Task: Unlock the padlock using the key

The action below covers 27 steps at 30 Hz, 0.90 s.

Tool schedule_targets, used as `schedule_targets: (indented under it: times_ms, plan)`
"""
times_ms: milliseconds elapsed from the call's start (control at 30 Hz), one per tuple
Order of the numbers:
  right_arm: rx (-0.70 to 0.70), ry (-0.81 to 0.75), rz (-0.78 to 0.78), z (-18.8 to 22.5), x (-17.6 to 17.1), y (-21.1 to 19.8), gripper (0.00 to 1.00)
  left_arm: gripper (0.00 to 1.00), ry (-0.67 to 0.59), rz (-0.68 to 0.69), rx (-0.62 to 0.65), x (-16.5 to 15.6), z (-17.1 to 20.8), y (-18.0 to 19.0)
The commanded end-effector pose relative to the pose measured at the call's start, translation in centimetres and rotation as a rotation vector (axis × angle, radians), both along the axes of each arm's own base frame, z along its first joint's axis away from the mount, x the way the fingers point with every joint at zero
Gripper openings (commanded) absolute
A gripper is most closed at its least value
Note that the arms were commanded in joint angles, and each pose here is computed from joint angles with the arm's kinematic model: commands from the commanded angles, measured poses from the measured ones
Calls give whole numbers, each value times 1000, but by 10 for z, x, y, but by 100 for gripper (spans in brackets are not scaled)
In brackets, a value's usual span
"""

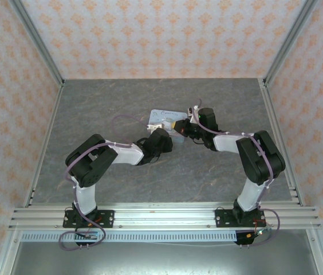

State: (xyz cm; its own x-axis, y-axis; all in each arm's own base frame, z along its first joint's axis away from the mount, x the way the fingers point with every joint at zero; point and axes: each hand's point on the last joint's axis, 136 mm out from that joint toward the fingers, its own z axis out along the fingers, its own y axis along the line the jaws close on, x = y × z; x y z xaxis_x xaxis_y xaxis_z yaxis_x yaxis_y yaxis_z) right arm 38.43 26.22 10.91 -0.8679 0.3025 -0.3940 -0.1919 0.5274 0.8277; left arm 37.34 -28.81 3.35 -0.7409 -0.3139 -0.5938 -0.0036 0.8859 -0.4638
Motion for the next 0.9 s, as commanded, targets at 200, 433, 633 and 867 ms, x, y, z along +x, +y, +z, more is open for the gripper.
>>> schedule_targets:
  times_ms: [200,433,633,867]
  plan:
    - [-73,-93,29,34,-19,-8,0,19,-50,3,-32,1,40,-2]
    - [-177,-165,52,37,-54,-30,0,15,-13,-18,-102,-10,67,-6]
    - [-207,-207,79,22,-91,-44,0,11,57,-16,-201,-17,82,-13]
    - [-273,-255,148,-9,-117,-38,0,9,159,27,-324,-19,87,-14]
